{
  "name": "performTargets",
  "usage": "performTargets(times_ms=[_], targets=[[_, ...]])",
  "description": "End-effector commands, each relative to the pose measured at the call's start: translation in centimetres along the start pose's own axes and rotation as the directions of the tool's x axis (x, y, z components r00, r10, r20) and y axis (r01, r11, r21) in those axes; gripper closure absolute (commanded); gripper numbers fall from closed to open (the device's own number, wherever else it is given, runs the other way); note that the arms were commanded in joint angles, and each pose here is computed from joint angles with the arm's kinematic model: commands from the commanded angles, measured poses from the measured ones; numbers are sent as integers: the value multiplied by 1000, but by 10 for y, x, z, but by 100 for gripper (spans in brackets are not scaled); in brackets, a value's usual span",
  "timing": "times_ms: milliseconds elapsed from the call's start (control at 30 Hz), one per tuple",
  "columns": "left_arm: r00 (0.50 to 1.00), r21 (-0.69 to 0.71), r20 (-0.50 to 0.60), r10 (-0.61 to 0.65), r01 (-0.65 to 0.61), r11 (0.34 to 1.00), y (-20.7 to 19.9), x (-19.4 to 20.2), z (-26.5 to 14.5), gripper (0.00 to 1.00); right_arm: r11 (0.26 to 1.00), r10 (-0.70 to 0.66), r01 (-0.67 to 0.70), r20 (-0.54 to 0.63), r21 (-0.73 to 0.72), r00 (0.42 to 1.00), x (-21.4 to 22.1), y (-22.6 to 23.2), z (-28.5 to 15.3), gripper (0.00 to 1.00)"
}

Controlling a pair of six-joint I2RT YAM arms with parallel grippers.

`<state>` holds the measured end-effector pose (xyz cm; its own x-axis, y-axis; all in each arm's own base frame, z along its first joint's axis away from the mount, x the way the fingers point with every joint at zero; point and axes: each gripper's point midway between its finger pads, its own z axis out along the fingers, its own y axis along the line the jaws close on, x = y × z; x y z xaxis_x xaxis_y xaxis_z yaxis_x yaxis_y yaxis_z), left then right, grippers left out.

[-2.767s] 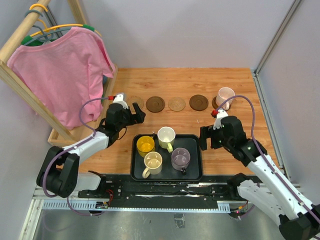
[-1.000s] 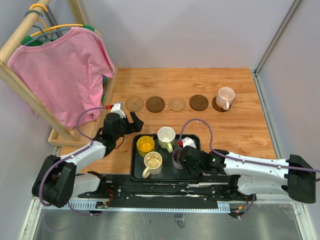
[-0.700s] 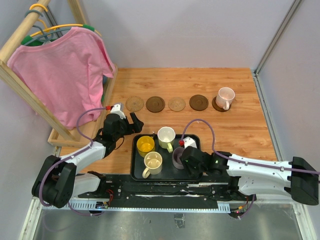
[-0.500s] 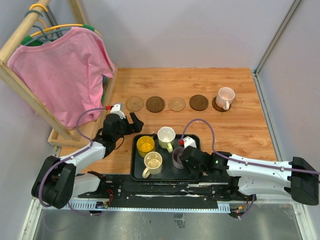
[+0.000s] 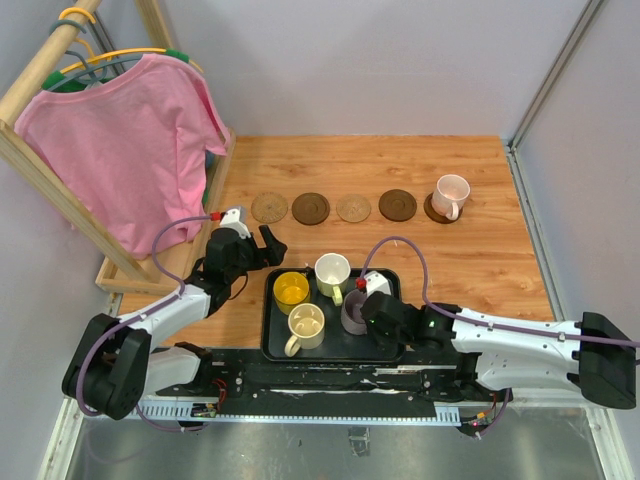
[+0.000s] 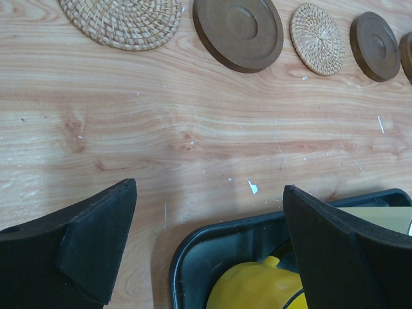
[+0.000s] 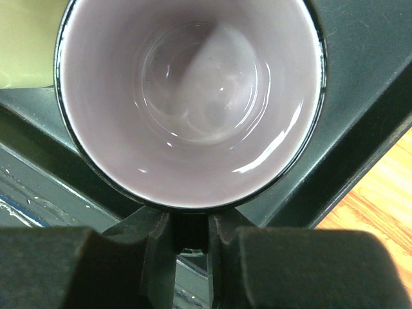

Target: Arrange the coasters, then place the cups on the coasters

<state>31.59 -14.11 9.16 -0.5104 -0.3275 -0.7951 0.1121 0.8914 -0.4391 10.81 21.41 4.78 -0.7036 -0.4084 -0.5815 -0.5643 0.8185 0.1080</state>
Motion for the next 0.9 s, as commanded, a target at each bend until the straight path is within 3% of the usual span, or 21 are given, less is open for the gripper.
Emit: performTargets(times_ms=[0, 167, 400, 567, 700, 867], targets=[[999, 24, 33, -4, 4, 1000, -5, -7, -2, 0, 1000, -15, 15, -39, 9, 999, 14, -3, 1, 99], [999, 28, 36, -6, 5, 1000, -7, -9, -1, 0, 997, -43, 44, -27, 58, 999, 10, -9, -9, 99], [999, 33, 37, -8, 7, 999, -8, -10, -1, 0, 967, -42, 34, 27, 251, 999, -12, -33, -37, 99], [999, 30, 39, -3, 2, 1000, -8, -11, -2, 0, 930, 18, -46, 81, 364, 997, -31, -47, -57, 99], [999, 26, 40, 4, -5, 1000, -7, -11, -2, 0, 872, 47, -138, 202, 469, 978, -60, -65, -75, 99], [1000, 35, 8, 18, -18, 999, -8, -5, 1, 0, 834, 149, -282, 299, 473, 942, -100, -86, -74, 99]])
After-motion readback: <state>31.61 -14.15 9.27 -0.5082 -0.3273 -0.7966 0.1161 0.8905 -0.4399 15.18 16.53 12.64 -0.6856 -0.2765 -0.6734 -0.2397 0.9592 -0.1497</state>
